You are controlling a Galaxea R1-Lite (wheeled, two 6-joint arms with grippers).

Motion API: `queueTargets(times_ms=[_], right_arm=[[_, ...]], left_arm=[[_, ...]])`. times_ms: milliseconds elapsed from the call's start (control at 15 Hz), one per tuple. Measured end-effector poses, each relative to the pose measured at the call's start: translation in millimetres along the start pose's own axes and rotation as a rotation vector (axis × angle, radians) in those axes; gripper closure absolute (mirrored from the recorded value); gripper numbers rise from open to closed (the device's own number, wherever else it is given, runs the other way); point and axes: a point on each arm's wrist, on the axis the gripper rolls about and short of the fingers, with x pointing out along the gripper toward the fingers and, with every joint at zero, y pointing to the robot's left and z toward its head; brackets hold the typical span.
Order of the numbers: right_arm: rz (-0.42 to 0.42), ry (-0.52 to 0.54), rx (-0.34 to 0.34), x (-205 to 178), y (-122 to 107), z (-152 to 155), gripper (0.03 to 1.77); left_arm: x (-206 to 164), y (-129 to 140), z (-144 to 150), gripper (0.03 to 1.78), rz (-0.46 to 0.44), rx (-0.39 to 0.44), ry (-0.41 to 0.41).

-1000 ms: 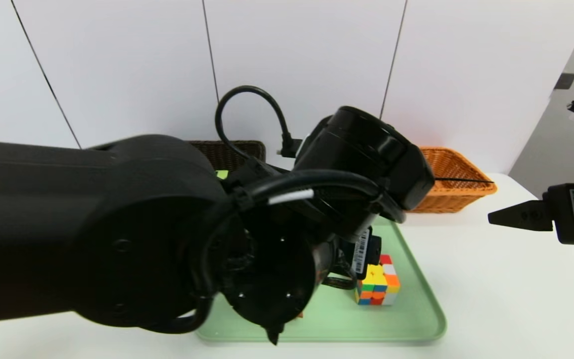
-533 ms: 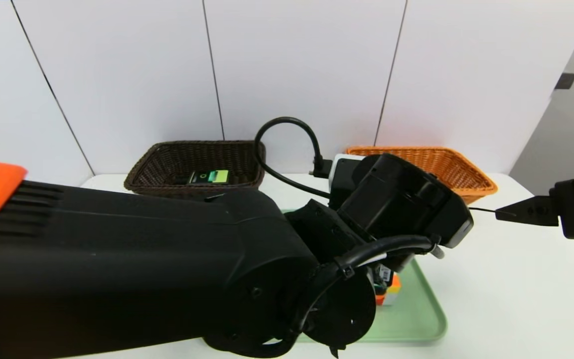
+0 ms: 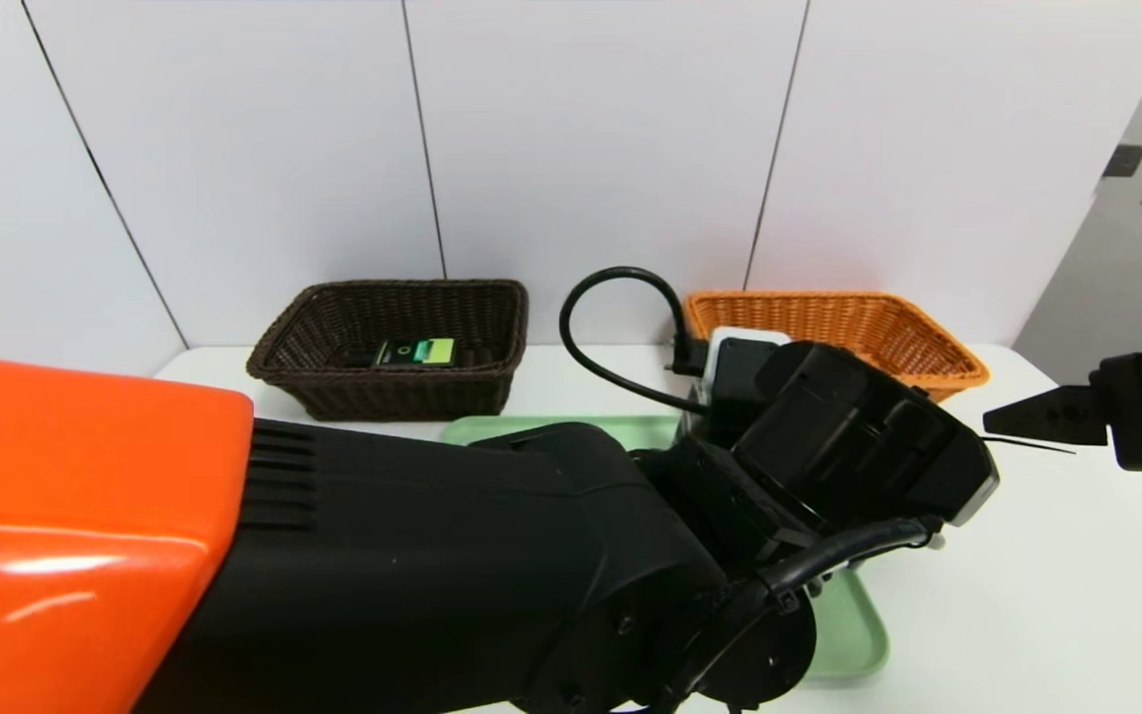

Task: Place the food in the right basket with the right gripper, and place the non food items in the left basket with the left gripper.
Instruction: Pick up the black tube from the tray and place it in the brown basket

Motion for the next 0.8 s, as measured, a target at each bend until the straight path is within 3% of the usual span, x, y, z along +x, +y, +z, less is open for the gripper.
queueTargets(times_ms=[800], right_arm=[[-0.015, 0.006, 0.01, 2.0, -3.3, -1.3, 0.1]], left_arm=[[47.6, 1.6, 0.1, 0.12, 0.074, -0.028, -0.018]])
